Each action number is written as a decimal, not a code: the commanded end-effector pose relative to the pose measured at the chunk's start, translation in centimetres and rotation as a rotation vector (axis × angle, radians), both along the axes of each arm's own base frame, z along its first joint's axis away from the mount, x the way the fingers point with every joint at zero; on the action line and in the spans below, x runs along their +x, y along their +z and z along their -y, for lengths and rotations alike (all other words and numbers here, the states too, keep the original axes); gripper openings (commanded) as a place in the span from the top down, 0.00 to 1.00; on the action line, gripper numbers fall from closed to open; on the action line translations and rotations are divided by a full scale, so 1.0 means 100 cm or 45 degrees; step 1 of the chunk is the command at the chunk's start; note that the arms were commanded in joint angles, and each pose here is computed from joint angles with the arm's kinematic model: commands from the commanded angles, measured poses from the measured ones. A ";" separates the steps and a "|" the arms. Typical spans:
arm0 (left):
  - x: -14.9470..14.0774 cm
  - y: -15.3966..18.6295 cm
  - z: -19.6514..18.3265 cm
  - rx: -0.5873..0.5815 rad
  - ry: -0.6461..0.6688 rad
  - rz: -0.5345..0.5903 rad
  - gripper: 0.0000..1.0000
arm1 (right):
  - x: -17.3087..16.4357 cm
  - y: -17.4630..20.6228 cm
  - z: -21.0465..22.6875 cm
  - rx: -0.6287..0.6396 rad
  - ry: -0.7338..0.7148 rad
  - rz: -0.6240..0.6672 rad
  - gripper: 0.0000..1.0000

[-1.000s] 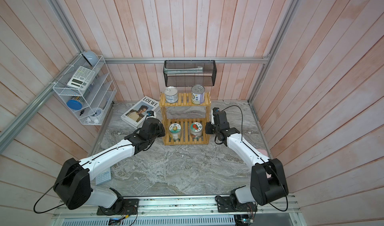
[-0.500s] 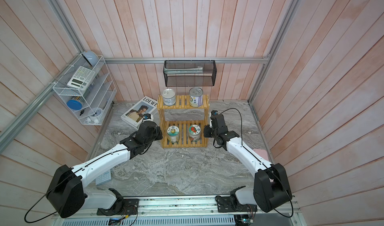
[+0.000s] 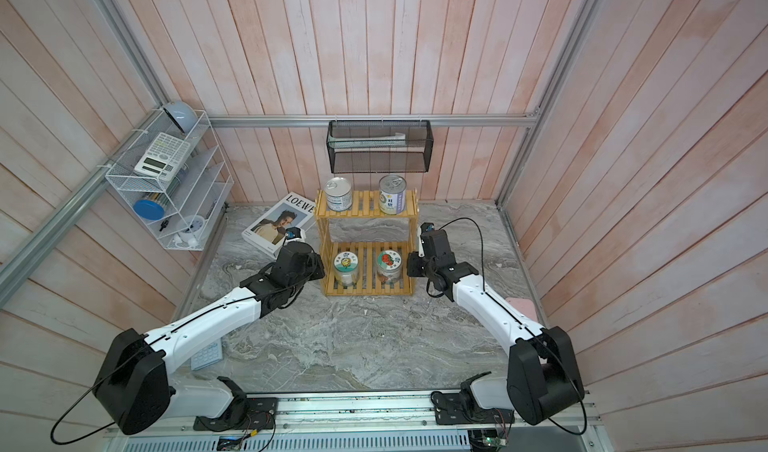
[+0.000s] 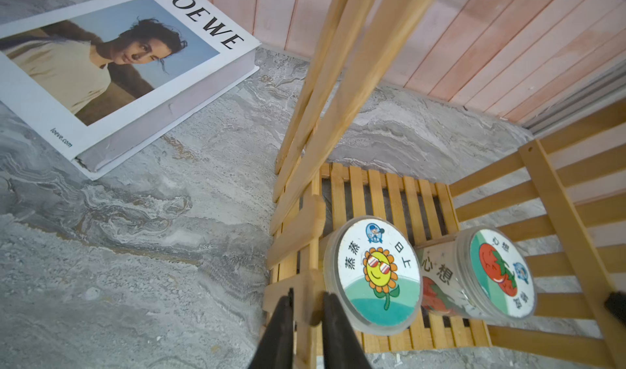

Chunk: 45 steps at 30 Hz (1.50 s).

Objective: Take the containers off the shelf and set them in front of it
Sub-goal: 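Move the shelf to the center of the board, then pick up a container from the shelf.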

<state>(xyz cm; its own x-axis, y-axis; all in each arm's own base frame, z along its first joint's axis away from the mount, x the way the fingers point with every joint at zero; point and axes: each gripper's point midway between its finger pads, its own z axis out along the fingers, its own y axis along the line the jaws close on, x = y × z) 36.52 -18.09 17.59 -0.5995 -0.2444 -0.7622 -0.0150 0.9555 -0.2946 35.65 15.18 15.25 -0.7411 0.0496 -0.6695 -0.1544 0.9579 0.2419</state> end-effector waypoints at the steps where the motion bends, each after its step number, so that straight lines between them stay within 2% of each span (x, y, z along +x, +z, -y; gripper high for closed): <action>1: -0.027 -0.066 -0.072 0.335 0.218 -0.276 0.71 | -0.029 -0.039 0.015 -0.113 0.014 -0.212 0.72; 3: -0.027 -0.065 -0.072 0.333 0.214 -0.274 0.65 | -0.028 -0.038 0.015 -0.114 0.011 -0.207 0.67; 7: -0.026 -0.064 -0.070 0.326 0.203 -0.266 0.44 | -0.026 -0.033 0.015 -0.115 0.010 -0.186 0.51; 10: -0.025 -0.061 -0.068 0.316 0.196 -0.253 0.24 | -0.026 -0.029 0.016 -0.117 0.007 -0.167 0.31; 12: -0.025 -0.056 -0.066 0.309 0.190 -0.232 0.01 | -0.026 -0.023 0.017 -0.117 0.006 -0.148 0.20; 15: -0.024 -0.048 -0.063 0.304 0.182 -0.198 0.00 | -0.028 -0.017 0.018 -0.117 0.011 -0.126 0.11; 20: -0.027 -0.030 -0.058 0.286 0.162 -0.132 0.00 | -0.035 0.000 0.021 -0.118 0.033 -0.080 0.02; 26: -0.035 0.001 -0.062 0.245 0.139 -0.012 0.00 | -0.051 0.038 0.028 -0.146 0.094 0.028 0.02; 33: -0.042 0.029 -0.055 0.221 -0.037 0.133 0.00 | -0.060 0.115 0.019 -0.103 0.231 0.268 0.02; 39: -0.052 0.037 -0.046 0.092 -0.112 0.185 0.00 | -0.046 0.177 -0.006 -0.008 0.354 0.440 0.02; 45: -0.064 0.024 -0.042 -0.027 -0.160 0.182 0.00 | -0.019 0.213 -0.028 0.016 0.443 0.567 0.02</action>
